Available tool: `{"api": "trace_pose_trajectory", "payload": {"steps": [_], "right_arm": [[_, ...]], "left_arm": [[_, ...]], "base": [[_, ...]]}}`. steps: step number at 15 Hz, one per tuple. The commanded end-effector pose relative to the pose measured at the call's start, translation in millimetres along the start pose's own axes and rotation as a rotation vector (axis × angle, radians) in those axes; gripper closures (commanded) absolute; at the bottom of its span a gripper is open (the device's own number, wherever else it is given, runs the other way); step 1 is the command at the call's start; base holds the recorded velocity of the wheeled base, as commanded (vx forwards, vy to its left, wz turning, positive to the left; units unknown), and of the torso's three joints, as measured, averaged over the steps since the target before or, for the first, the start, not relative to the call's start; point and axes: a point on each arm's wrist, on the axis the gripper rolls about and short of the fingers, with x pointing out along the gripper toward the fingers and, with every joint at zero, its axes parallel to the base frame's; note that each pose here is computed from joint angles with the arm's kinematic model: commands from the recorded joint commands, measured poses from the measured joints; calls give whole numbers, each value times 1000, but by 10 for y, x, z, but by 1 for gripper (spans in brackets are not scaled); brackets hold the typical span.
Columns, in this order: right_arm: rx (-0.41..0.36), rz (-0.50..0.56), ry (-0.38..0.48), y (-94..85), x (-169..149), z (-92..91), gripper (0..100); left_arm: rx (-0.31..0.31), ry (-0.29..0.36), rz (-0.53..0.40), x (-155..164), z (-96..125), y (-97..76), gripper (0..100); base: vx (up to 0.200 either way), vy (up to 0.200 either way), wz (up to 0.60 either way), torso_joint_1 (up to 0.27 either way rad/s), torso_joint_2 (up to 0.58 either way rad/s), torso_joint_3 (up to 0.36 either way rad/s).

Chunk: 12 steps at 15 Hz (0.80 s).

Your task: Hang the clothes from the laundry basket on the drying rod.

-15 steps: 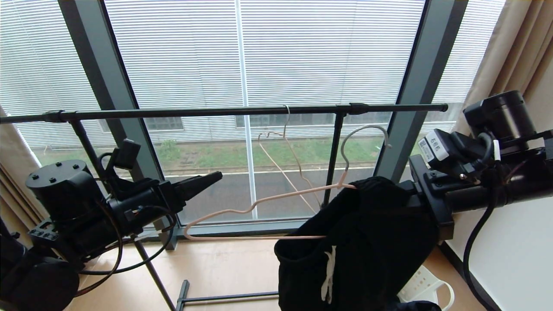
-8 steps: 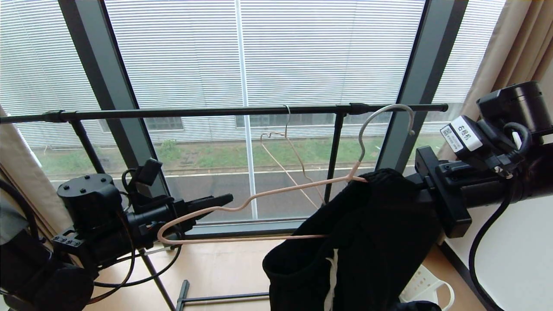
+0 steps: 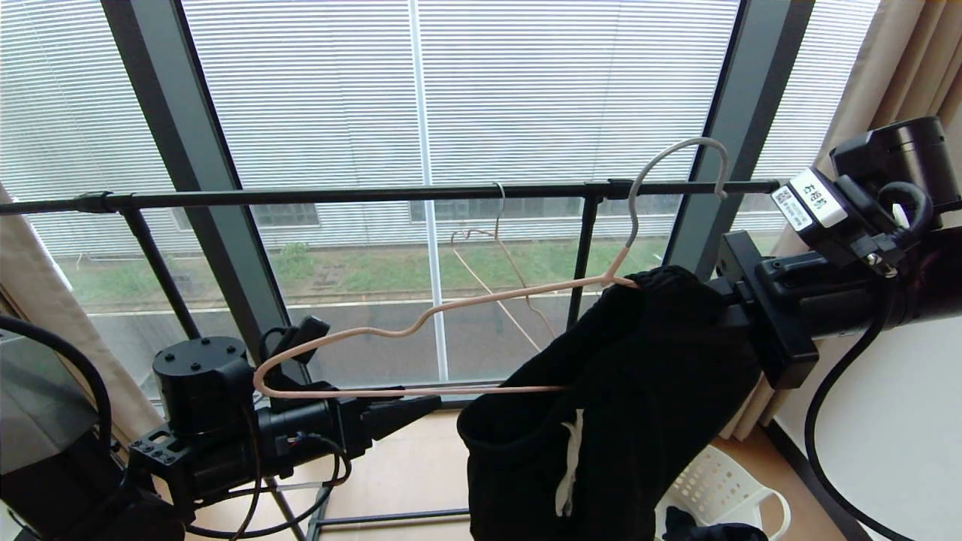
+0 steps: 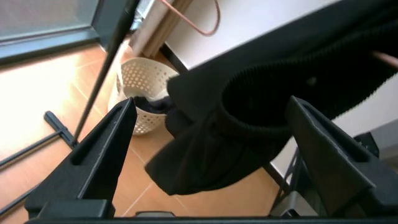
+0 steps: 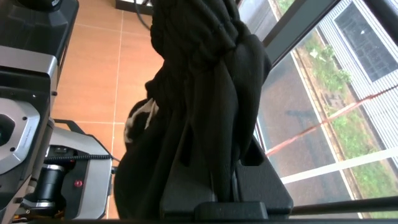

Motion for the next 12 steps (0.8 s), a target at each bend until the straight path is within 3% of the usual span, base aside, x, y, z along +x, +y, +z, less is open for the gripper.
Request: {"api": "trace_pose_trajectory", "payload": {"steps": [1,12], "right_arm": [[6,5,2,-17,23,-19,100],[-5,54,-25,24,105,20,100]], "left_arm": [[-12,35,-11,49,-83,-15,0],[-5,78,-31,137,-176,-42,0]], "base": [[0,0,0,0,0,0],[0,0,0,0,0,0]]}}
